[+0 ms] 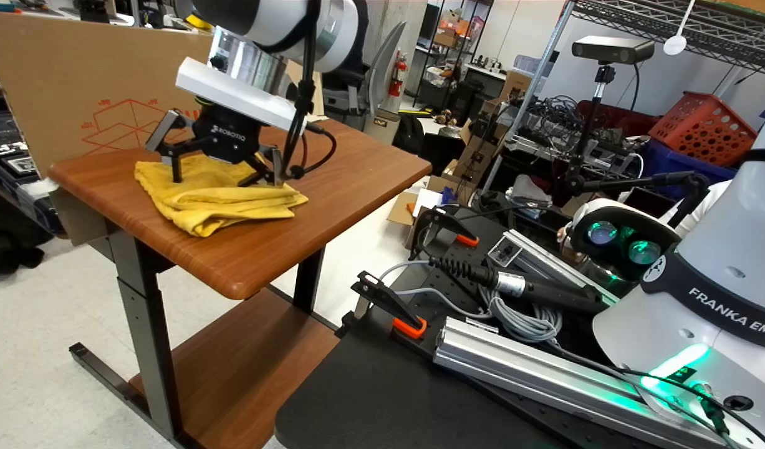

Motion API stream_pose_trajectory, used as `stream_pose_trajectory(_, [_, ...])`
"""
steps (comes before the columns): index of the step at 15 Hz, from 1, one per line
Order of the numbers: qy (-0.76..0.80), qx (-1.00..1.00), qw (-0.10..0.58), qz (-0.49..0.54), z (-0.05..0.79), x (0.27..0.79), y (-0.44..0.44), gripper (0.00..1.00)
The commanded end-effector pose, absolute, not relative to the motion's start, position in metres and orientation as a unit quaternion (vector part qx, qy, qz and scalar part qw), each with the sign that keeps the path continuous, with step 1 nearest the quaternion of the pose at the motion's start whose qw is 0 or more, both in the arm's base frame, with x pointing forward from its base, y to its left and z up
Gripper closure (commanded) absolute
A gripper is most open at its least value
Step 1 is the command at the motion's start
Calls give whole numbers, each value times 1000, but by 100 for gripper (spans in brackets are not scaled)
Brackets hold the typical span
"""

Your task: Slide the yellow towel across the table.

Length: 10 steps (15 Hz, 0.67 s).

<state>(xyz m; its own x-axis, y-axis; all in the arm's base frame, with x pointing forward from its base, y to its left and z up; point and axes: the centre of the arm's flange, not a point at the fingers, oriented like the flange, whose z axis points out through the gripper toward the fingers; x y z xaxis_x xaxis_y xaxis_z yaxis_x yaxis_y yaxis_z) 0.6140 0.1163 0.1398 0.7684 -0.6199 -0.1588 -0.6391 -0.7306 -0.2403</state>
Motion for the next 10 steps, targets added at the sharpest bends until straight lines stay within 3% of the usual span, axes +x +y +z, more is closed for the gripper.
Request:
stream_pose_trajectory(1, [368,-914,172,0,122,647,102,0])
stream_pose_trajectory(6, [448,-871,194,-45,138,697,27,0])
stream_pose_trajectory(10, [491,-854,168,-52,156,671,-60,0])
